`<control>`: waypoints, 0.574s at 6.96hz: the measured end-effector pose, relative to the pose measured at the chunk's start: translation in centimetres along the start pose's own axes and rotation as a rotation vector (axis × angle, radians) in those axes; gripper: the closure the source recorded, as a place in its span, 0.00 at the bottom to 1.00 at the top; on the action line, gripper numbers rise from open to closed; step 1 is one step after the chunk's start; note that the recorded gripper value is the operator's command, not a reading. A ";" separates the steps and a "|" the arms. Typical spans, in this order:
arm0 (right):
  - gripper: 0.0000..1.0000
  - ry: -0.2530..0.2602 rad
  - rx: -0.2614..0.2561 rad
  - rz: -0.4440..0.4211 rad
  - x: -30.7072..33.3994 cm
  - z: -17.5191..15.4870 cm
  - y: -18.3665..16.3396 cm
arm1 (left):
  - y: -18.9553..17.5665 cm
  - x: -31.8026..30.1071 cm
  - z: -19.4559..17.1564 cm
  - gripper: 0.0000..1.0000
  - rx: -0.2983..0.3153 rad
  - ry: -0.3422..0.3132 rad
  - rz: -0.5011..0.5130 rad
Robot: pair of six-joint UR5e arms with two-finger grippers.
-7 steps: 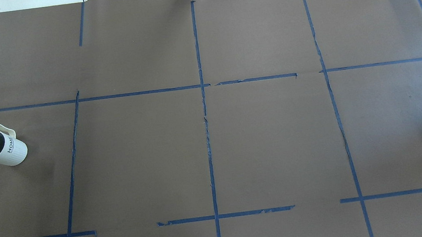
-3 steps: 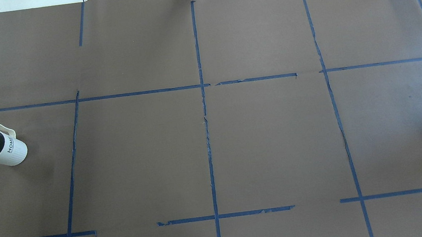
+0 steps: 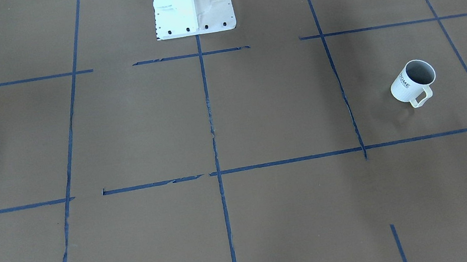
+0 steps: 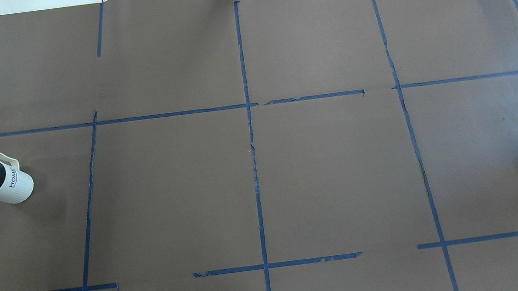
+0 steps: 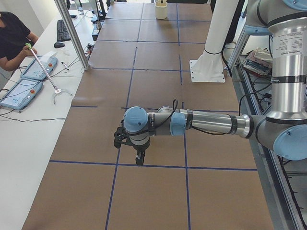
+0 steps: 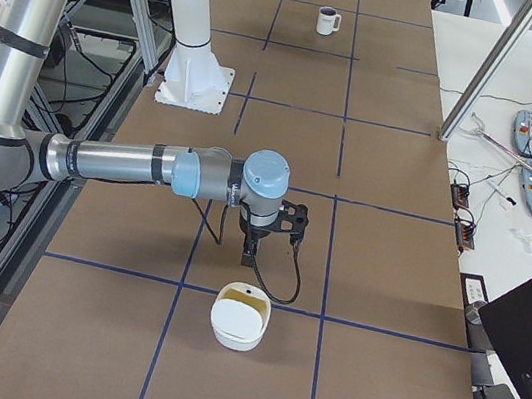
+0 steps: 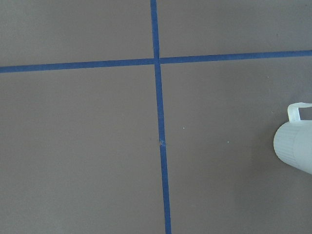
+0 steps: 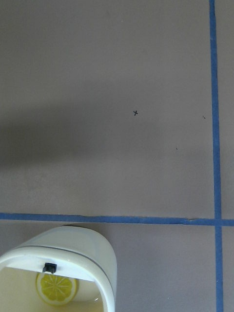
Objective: Left arm hands cup to right arm to dump lemon
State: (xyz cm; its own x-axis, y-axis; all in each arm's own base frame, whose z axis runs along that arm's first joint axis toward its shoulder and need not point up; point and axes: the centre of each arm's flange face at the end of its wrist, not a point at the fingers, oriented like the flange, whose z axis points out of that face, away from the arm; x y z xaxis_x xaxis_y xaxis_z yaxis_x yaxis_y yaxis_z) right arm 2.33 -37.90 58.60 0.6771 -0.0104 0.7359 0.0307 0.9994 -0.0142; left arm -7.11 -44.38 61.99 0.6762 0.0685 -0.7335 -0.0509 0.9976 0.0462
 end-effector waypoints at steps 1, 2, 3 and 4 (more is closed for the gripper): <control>0.00 0.003 -0.010 -0.003 0.5 0.5 0.1 | 0.1 -0.2 0.0 0.00 -0.003 -0.027 0.003; 0.00 0.010 -0.016 -0.006 1.0 0.8 0.2 | 0.2 -0.4 0.0 0.00 -0.005 -0.040 0.004; 0.00 0.028 -0.017 -0.009 1.2 0.9 0.2 | 0.4 -0.5 0.1 0.00 -0.007 -0.041 0.003; 0.00 0.048 -0.015 -0.016 1.4 0.8 0.2 | 0.7 -0.3 0.0 0.00 -0.006 -0.031 0.002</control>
State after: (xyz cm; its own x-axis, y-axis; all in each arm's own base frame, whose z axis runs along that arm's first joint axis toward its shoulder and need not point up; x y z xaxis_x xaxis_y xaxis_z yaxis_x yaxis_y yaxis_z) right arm 2.67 -37.73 60.20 0.7110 -0.0279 0.7026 0.0522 0.9986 -0.0132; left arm -7.34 -43.73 62.30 0.6983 0.0703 -0.7123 -0.0565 0.9975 0.0430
